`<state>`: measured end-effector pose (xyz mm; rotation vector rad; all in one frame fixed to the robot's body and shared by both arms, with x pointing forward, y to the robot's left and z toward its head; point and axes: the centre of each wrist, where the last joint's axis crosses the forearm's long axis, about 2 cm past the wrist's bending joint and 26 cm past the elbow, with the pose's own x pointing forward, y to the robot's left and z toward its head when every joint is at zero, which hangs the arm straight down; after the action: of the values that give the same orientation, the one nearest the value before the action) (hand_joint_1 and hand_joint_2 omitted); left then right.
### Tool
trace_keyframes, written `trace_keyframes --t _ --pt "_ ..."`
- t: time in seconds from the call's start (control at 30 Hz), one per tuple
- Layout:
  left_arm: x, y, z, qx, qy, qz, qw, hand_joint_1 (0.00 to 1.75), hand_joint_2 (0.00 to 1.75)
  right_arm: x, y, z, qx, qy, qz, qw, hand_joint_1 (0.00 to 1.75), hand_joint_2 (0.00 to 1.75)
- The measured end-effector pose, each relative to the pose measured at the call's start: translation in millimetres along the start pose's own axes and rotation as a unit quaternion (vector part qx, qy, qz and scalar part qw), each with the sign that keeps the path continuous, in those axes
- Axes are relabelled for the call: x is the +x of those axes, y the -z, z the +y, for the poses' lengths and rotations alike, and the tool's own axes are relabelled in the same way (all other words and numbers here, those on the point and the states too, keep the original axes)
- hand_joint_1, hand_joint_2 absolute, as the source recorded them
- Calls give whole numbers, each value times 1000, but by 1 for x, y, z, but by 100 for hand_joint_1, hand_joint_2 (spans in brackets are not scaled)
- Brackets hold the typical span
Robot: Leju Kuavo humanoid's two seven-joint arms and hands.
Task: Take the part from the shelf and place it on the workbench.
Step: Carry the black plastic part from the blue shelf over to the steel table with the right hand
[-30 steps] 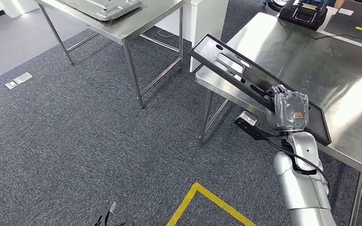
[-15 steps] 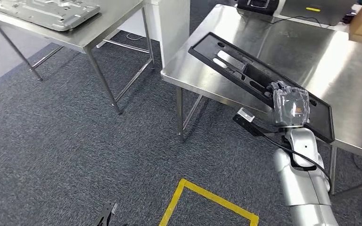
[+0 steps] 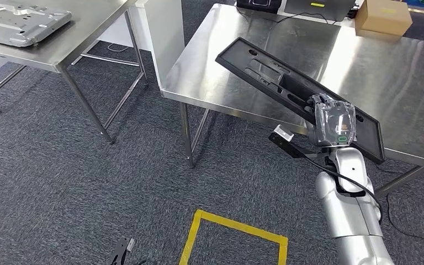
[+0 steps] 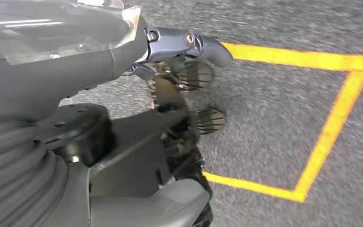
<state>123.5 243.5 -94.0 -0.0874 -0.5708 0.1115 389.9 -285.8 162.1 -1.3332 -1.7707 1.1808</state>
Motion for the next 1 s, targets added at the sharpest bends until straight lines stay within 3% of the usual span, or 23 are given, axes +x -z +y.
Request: trace_keyframes --t 1.0 --pt "5 2 3 -13 -4 -24 1000 0 175 2 -6 8 11 1 -17 1000 175 175"
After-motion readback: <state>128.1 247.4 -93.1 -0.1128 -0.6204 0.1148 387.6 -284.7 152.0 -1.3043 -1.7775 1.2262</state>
